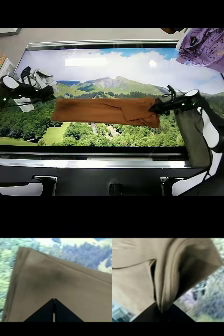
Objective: Fold the clothes and pants, and hang the long-sleeved shirts on hangers.
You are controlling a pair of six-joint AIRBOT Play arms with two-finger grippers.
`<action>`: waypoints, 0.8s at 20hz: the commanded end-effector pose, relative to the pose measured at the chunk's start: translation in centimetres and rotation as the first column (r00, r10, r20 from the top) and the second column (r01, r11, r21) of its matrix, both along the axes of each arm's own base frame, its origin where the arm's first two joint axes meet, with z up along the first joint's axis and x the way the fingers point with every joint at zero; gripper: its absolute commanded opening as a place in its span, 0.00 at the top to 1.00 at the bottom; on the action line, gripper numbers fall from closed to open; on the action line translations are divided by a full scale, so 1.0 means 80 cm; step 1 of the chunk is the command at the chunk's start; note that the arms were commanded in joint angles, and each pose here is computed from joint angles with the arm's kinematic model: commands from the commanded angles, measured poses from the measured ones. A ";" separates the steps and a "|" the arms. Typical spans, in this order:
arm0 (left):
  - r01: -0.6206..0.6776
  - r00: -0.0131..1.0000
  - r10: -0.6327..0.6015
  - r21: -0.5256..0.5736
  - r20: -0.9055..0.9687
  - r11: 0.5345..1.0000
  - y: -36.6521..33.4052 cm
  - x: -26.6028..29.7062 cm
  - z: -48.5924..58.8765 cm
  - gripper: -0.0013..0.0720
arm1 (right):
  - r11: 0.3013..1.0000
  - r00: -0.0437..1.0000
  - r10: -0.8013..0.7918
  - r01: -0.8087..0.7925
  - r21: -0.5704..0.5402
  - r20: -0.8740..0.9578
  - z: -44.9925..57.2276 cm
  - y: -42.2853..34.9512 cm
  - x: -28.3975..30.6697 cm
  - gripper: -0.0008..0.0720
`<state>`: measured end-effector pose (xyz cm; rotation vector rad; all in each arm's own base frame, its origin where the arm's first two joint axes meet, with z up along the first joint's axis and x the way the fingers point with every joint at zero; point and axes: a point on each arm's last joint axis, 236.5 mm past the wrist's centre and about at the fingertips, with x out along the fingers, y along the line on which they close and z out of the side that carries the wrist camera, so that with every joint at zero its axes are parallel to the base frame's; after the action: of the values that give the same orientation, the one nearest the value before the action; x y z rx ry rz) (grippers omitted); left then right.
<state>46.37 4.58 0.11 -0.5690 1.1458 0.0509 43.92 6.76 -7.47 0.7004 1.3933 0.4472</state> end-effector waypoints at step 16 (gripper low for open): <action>0.284 0.947 -0.322 -0.483 0.005 0.828 -0.534 0.010 -0.094 0.97 | 0.974 0.975 -0.091 0.129 -0.185 0.204 0.269 -0.029 -0.033 0.95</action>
<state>48.24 -32.46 -6.78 -0.7785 1.2825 -0.4592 42.39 4.23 12.89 0.5452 1.1778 0.2845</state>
